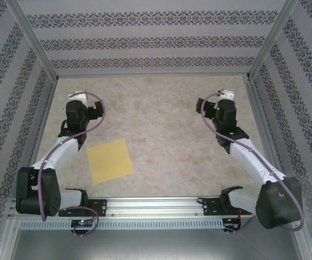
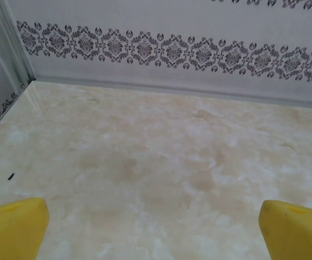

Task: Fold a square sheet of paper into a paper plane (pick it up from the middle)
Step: Move the square sheet of paper to the center of the table.

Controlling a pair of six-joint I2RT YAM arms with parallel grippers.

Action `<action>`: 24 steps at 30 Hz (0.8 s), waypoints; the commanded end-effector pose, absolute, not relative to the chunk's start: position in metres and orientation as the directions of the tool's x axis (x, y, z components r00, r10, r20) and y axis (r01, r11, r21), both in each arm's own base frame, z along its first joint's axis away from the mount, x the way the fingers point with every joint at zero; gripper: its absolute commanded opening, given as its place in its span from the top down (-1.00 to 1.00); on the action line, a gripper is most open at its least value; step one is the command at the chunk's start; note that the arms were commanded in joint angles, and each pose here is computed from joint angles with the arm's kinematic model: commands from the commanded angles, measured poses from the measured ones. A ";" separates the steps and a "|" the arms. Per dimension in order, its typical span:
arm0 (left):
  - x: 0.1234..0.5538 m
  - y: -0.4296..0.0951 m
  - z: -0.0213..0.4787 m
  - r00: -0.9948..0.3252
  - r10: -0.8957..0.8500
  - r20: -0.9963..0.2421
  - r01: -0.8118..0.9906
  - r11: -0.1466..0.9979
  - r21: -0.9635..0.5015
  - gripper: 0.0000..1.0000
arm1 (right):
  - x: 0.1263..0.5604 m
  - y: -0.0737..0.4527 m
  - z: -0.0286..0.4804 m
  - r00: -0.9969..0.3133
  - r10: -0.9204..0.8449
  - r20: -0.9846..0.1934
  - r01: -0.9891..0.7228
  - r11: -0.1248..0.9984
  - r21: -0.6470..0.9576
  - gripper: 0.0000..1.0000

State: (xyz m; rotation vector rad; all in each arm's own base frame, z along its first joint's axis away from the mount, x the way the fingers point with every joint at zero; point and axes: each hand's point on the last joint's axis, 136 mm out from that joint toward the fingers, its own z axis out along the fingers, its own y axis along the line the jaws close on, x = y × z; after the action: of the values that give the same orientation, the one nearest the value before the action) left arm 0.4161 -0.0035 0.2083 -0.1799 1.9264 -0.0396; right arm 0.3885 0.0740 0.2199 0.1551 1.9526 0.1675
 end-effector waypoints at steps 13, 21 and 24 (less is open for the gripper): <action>0.394 0.004 0.236 -0.529 -0.362 -0.768 -0.273 0.929 -0.249 -1.00 | 0.319 0.390 0.102 -0.553 -0.511 -0.658 -0.581 0.803 -0.136 -0.96; 0.391 0.011 0.233 -0.556 -0.388 -0.735 -0.305 0.918 -0.254 -1.00 | 0.281 0.442 0.057 -0.480 -0.708 -0.519 -0.746 0.640 -0.183 -0.96; 0.393 0.009 0.232 -0.563 -0.390 -0.729 -0.301 0.918 -0.258 -1.00 | 0.274 0.445 0.045 -0.456 -0.756 -0.469 -0.776 0.596 -0.207 -0.96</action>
State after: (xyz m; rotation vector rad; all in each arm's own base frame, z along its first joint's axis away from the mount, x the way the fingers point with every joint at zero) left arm 0.3939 0.0073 0.2283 -0.4571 2.1949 -0.1092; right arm 0.2843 0.4455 0.0537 -1.0874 2.2969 0.1060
